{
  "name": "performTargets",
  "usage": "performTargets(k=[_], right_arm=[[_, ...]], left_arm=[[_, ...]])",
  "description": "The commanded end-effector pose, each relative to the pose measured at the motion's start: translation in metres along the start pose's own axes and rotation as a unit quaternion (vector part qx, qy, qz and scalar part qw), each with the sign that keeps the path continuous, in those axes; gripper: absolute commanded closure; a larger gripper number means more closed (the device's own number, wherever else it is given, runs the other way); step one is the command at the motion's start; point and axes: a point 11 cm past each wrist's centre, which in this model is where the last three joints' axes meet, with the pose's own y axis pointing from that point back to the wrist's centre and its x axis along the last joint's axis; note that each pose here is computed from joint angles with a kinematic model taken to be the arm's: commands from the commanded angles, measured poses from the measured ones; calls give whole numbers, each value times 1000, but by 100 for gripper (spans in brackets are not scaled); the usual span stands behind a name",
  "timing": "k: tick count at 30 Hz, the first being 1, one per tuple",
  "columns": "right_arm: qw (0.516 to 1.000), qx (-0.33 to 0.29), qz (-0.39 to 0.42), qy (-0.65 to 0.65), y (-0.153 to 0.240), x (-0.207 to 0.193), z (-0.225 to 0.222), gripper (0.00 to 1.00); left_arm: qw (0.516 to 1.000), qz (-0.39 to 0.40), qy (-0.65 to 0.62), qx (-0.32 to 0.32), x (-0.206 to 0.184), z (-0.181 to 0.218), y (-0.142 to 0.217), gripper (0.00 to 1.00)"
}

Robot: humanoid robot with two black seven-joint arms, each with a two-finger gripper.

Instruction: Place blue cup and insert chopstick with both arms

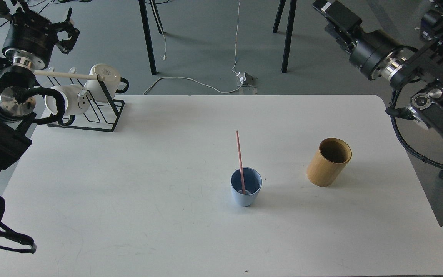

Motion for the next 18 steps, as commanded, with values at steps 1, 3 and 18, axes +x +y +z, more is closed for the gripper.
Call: performTargets(k=[1, 3, 18], right_arm=[[990, 20, 80, -116, 5, 42, 7, 0], [975, 22, 107, -191, 9, 53, 14, 0], [819, 88, 164, -543, 33, 97, 82, 0]], left_arm=[[1000, -2, 1, -2, -2, 1, -1, 1], [1000, -2, 2, -2, -2, 0, -2, 1], [1000, -15, 22, 8, -19, -19, -7, 1]])
